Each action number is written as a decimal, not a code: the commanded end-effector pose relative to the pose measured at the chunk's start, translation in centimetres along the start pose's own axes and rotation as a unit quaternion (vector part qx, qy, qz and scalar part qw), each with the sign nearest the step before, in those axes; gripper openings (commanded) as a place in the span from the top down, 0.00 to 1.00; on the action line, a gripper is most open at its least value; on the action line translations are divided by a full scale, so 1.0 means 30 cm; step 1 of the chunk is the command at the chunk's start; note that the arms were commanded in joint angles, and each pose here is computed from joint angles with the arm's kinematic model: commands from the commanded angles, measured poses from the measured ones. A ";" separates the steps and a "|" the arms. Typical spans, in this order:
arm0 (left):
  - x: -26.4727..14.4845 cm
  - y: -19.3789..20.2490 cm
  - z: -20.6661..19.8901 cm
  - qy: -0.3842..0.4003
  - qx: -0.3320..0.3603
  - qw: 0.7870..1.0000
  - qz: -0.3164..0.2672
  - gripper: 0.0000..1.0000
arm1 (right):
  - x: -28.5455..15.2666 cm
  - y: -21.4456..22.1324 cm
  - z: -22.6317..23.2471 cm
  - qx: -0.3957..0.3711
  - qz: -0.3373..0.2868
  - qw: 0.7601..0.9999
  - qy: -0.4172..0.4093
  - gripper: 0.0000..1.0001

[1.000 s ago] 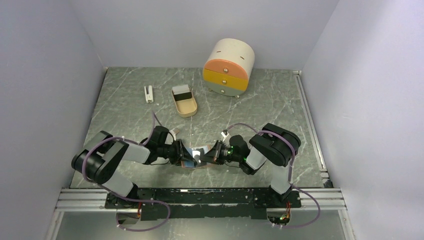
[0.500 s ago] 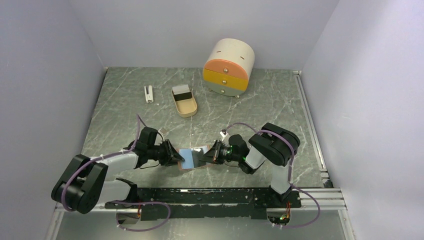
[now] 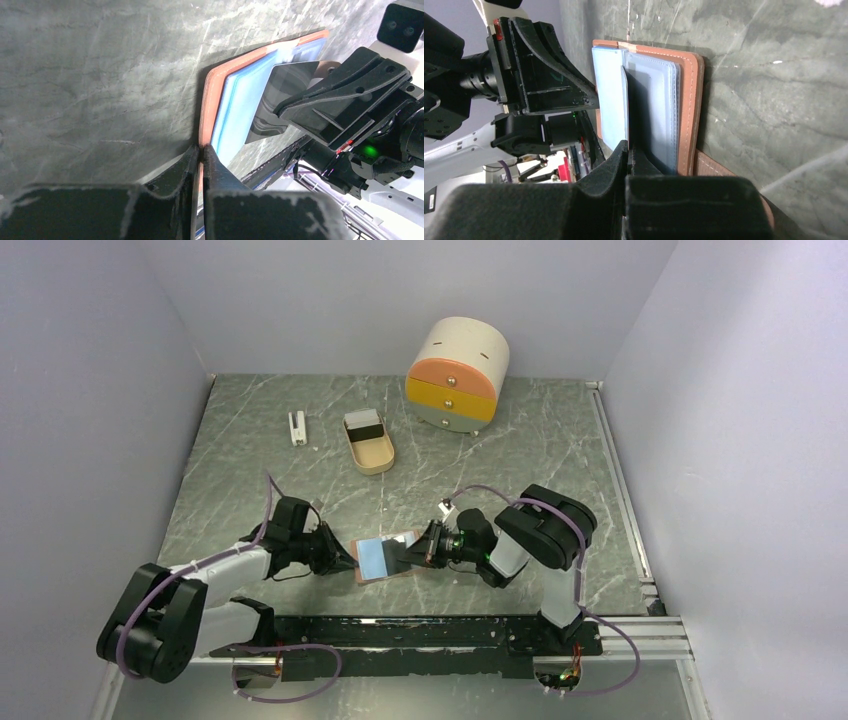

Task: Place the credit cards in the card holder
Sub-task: Insert the credit card into the card holder.

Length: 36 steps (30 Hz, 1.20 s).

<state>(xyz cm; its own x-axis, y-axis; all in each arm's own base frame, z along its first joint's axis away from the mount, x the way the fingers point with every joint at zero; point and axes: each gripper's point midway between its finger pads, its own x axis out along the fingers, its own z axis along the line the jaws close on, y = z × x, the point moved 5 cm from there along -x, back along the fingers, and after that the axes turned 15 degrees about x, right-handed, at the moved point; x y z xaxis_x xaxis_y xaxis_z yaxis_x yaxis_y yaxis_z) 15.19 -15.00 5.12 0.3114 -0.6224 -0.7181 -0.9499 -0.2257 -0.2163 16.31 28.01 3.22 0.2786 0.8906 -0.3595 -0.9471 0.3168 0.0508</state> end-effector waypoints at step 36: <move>0.020 0.003 0.016 0.005 0.007 1.000 0.014 0.91 | 0.049 0.015 -0.031 0.025 0.059 0.998 0.010 0.93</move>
<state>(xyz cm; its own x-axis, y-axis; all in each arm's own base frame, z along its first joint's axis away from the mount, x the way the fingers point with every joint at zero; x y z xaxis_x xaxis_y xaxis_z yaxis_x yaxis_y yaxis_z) 15.18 -15.07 4.65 0.2856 -0.6360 -0.7169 -0.9581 -0.2048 -0.2001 17.40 29.29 3.36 0.1944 0.9321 -0.3058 -0.9683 0.2321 0.0920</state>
